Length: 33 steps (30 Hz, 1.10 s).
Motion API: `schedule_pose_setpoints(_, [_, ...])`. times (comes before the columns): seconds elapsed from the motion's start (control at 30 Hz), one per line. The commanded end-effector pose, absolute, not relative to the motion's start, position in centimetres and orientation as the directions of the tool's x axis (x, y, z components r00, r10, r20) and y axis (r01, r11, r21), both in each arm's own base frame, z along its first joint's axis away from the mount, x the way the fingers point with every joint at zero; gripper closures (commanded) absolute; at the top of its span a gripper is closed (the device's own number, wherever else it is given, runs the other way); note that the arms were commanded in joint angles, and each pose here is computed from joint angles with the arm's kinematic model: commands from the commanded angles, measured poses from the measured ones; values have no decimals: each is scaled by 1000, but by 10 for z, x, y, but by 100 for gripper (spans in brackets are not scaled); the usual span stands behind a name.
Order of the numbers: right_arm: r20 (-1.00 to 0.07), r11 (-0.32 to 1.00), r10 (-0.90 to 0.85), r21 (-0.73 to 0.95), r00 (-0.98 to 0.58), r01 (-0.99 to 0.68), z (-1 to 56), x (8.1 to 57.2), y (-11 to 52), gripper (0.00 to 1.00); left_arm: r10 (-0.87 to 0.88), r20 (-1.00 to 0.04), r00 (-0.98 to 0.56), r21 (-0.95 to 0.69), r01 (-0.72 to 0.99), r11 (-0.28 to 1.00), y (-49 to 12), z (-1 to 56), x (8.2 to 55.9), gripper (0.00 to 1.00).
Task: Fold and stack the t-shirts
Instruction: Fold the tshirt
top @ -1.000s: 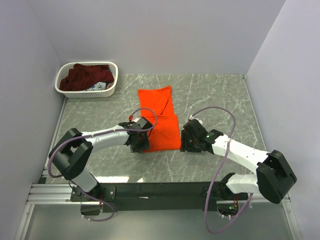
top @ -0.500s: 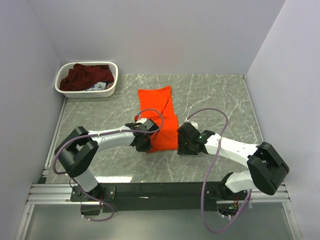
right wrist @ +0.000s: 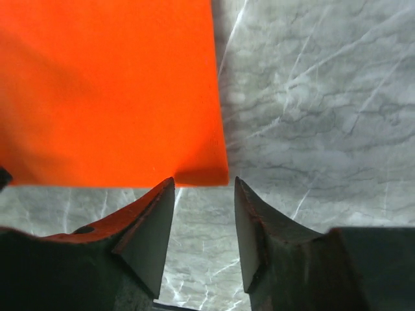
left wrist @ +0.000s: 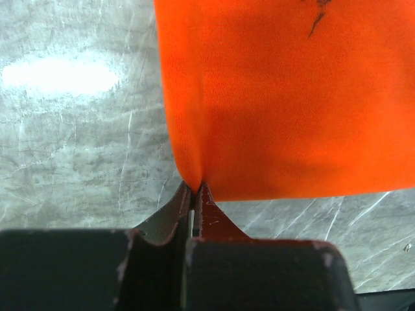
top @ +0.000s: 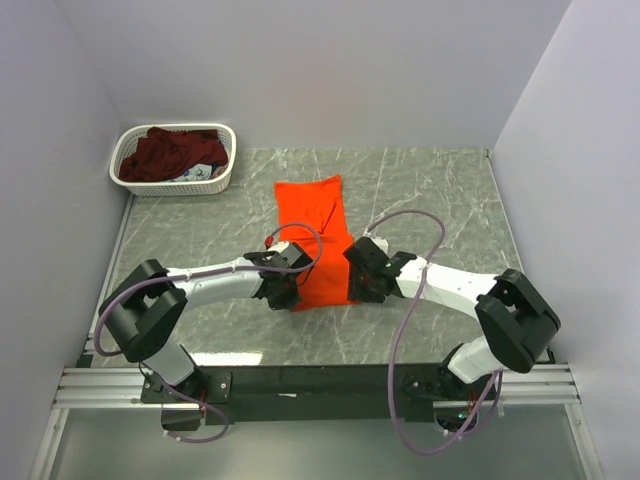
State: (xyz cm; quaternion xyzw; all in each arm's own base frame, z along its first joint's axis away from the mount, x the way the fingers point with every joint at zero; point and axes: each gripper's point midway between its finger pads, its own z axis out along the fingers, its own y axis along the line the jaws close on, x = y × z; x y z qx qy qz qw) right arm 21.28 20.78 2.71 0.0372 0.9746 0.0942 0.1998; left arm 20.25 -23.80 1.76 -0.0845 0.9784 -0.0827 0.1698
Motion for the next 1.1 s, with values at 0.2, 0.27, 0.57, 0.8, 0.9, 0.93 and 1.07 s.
schedule_pose_setpoints(0.2, [-399, 992, 110, 95, -910, 78, 28, 219, 204, 55, -154, -223, -963, -104, -134, 986, -217, 3, 171, 99])
schedule_pose_setpoints(0.27, [-392, 994, 102, 78, -914, 77, 22, 217, 202, 56, -154, -220, -963, -106, -133, 985, -218, 3, 171, 99])
schedule_pose_setpoints(0.57, [-318, 996, 31, -68, -948, 55, -10, 205, 193, 59, -152, -211, -966, -105, -133, 986, -217, 0, 169, 99])
schedule_pose_setpoints(0.8, [-273, 994, 12, -98, -962, 40, -19, 197, 191, 69, -156, -212, -965, -111, -135, 985, -217, 3, 168, 99])
schedule_pose_setpoints(0.9, [-252, 993, 7, -110, -968, 35, -23, 193, 188, 75, -151, -204, -967, -111, -130, 985, -217, 1, 166, 99])
schedule_pose_setpoints(0.93, [-246, 993, 4, -112, -969, 33, -24, 191, 187, 77, -149, -204, -967, -110, -128, 986, -218, 1, 167, 99])
schedule_pose_setpoints(1.07, [-237, 994, 0, -110, -971, 27, -22, 186, 184, 87, -146, -199, -969, -107, -127, 986, -216, 3, 165, 99])
